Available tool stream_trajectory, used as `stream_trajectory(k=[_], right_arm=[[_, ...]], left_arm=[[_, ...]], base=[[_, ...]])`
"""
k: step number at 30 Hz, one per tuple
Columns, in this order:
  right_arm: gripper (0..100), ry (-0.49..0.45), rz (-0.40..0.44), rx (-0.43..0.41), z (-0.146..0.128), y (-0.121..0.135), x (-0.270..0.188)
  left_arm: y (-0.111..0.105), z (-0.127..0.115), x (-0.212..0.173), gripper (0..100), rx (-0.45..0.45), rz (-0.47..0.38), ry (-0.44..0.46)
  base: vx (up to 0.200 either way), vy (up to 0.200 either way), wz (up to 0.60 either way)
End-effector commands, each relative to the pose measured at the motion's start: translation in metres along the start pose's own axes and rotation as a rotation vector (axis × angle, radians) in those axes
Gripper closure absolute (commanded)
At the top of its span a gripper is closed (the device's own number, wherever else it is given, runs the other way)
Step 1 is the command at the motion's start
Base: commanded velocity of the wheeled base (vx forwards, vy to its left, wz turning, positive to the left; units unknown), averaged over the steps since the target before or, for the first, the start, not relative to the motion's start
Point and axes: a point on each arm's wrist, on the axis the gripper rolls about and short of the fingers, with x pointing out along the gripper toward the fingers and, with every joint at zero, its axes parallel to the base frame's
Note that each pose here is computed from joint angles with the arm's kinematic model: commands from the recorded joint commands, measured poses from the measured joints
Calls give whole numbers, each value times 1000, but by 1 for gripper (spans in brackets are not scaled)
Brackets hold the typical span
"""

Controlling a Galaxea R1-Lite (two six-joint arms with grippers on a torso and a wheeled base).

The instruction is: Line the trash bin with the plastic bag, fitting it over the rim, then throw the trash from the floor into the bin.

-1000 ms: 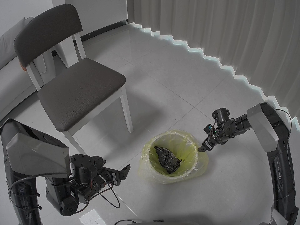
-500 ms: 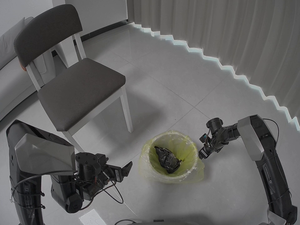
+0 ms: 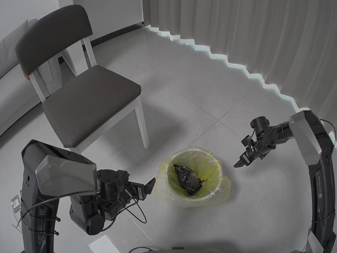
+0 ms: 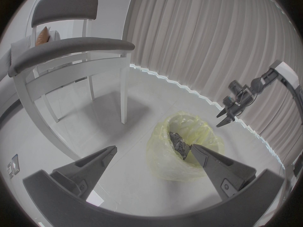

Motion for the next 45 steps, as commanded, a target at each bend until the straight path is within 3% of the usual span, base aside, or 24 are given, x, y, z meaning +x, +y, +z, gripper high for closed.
stream_trajectory(k=[1,14,18,22,29,34,40,45], right_arm=[[0,-72,-69,23,1,-15,-65],[0,-202,-180,38,-33,-4,-139],[0,-267,-202,17,-40,6,-164],[0,-275,-211,-10,-47,14,-179],[0,-279,-221,-18,-54,17,-188],[0,-280,-217,-16,-55,15,-186],[0,-290,-202,-21,-55,15,-182],[0,-283,-199,-19,-57,15,-179]], left_arm=[[1,-11,23,0,18,6,35],[-3,-1,84,0,47,24,91],[-2,4,105,0,49,49,124],[-2,6,118,0,51,59,139],[9,-1,136,0,86,133,182],[15,4,144,0,84,153,180],[15,14,154,0,121,149,257],[13,23,169,0,131,151,247]], base=[[0,0,0],[0,0,0],[0,0,0],[0,0,0],[0,0,0],[0,0,0],[0,0,0],[0,0,0]])
